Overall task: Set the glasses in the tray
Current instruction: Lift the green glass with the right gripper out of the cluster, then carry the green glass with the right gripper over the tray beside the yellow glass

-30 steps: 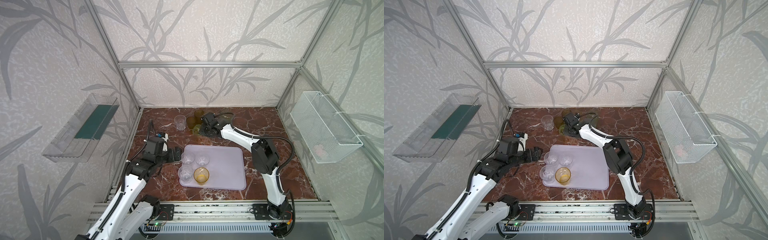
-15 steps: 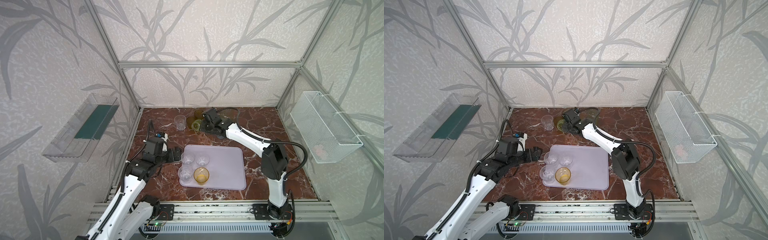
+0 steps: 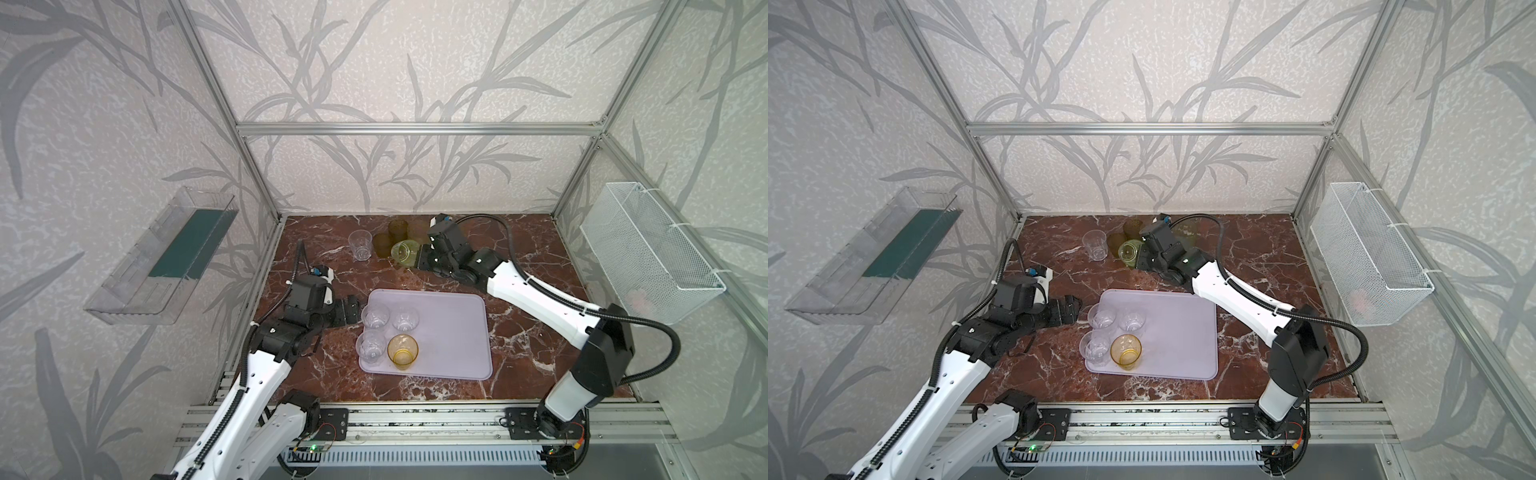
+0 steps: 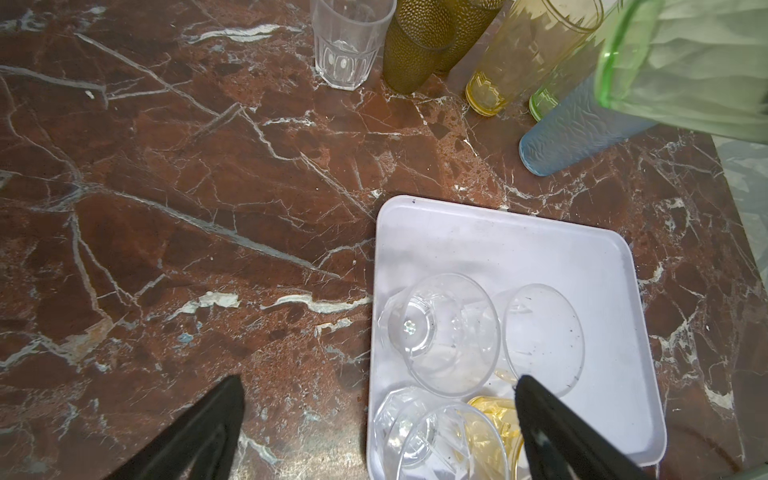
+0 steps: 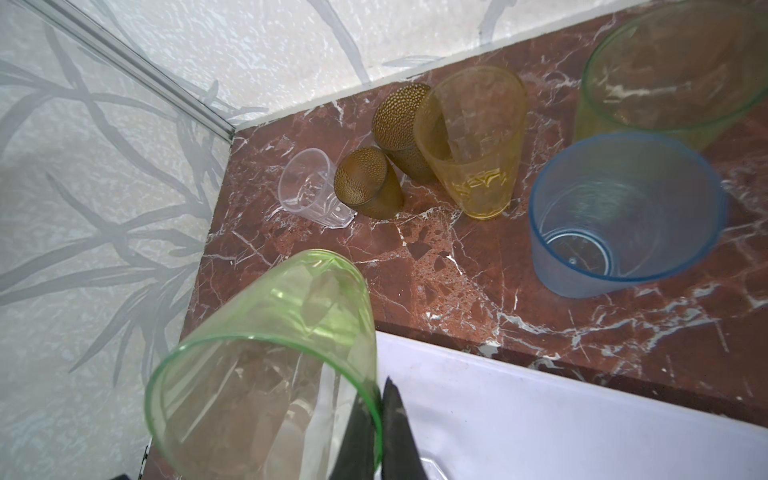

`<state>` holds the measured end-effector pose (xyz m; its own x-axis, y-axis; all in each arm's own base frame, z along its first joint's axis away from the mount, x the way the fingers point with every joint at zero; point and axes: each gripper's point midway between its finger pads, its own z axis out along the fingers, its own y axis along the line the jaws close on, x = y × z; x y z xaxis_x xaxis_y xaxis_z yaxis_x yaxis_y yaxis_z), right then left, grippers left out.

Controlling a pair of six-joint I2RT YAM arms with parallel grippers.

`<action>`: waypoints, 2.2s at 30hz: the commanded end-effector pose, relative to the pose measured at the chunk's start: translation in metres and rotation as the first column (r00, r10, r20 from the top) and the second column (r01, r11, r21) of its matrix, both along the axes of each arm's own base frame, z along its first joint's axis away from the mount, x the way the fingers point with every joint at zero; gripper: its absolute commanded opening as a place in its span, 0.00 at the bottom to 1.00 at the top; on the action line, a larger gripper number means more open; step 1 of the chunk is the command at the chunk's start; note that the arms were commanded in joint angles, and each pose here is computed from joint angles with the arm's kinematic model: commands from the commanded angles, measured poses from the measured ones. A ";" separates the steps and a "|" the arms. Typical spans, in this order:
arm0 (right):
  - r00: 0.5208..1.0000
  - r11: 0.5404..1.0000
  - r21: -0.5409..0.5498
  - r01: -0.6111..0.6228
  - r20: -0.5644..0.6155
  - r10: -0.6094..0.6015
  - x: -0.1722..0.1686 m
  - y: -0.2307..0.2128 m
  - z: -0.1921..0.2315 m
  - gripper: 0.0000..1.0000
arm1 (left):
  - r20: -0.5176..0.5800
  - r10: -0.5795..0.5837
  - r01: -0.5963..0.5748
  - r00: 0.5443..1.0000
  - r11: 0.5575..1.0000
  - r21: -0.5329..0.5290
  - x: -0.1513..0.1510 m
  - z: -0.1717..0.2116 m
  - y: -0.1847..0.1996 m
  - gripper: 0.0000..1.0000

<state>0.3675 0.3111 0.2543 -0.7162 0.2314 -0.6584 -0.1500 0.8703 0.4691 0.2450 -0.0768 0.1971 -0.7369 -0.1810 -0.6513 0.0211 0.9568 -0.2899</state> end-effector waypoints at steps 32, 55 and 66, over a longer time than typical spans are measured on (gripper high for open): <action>0.990 0.997 -0.074 0.004 0.143 0.007 -0.193 -0.202 0.022 0.00 | 0.148 -0.093 0.102 0.985 0.993 -0.059 0.008 0.053 -0.084 0.99; 0.989 0.984 -0.116 -0.137 -0.072 0.129 -0.204 -0.176 -0.028 0.00 | 0.222 -0.099 0.103 0.970 0.995 -0.007 0.017 0.051 -0.088 0.99; 0.981 0.989 -0.039 -0.143 -0.141 0.136 -0.204 -0.160 -0.051 0.00 | 0.213 -0.104 0.104 0.972 0.995 0.010 0.019 0.045 -0.089 0.99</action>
<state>0.1614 0.1402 0.2050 -0.8133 0.0566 -0.5791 -0.2159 0.8948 0.3907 0.2614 -0.1677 0.2395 -0.6148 -0.1143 -0.7803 0.1878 0.9398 -0.2856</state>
